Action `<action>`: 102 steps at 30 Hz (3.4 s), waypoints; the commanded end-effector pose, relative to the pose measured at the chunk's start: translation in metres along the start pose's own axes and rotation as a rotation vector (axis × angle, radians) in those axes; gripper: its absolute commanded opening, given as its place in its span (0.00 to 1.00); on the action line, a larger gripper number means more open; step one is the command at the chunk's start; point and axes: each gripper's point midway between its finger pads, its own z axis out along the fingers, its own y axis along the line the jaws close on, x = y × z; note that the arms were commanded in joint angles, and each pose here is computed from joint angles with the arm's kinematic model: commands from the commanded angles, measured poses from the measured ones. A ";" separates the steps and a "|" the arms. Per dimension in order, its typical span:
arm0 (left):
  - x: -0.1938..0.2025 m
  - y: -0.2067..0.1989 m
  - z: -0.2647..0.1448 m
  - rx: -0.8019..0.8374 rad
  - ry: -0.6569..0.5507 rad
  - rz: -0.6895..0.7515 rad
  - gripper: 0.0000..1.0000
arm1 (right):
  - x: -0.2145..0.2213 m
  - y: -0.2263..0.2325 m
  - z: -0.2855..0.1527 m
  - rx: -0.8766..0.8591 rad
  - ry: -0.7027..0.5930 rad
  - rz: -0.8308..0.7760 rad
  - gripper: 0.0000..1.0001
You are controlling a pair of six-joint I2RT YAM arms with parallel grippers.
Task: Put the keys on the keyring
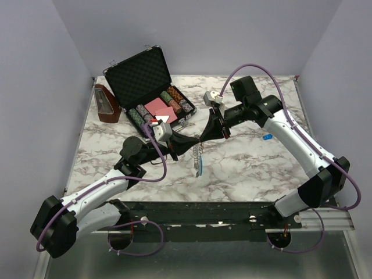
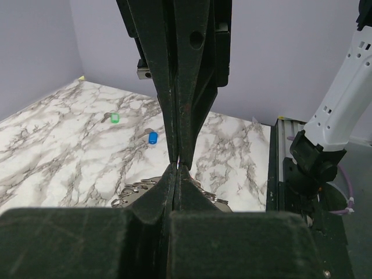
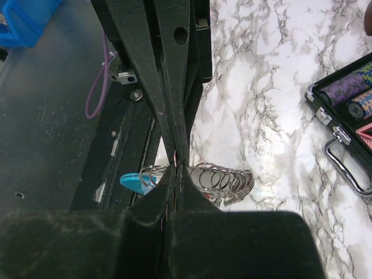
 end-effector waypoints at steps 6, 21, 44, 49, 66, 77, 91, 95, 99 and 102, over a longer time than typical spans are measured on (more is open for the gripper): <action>-0.016 0.000 0.001 0.004 -0.042 0.042 0.00 | 0.000 0.001 -0.002 0.017 0.037 -0.039 0.01; -0.008 0.003 -0.002 0.001 0.035 0.107 0.65 | 0.021 -0.013 -0.032 0.153 0.277 -0.181 0.00; 0.015 0.026 0.011 -0.004 0.116 0.089 0.72 | 0.055 -0.032 -0.069 0.290 0.781 -0.238 0.00; 0.015 0.032 0.020 0.005 0.102 0.078 0.63 | 0.053 -0.038 -0.074 0.334 0.850 -0.278 0.00; 0.041 0.039 0.028 0.004 0.024 -0.029 0.52 | 0.061 -0.035 -0.088 0.379 1.119 -0.452 0.00; 0.036 0.039 0.041 0.057 -0.100 -0.104 0.48 | 0.053 -0.031 -0.086 0.389 1.201 -0.552 0.00; 0.043 0.036 0.049 0.056 -0.148 -0.008 0.47 | 0.040 -0.026 -0.075 0.381 1.109 -0.552 0.00; 0.039 0.039 0.054 0.028 -0.159 0.015 0.41 | 0.040 -0.024 -0.073 0.377 1.099 -0.547 0.00; 0.039 0.041 0.058 0.001 -0.152 0.054 0.41 | 0.040 -0.023 -0.072 0.374 1.088 -0.544 0.00; 0.037 0.039 0.059 -0.008 -0.154 0.073 0.41 | 0.039 -0.022 -0.070 0.370 1.079 -0.542 0.00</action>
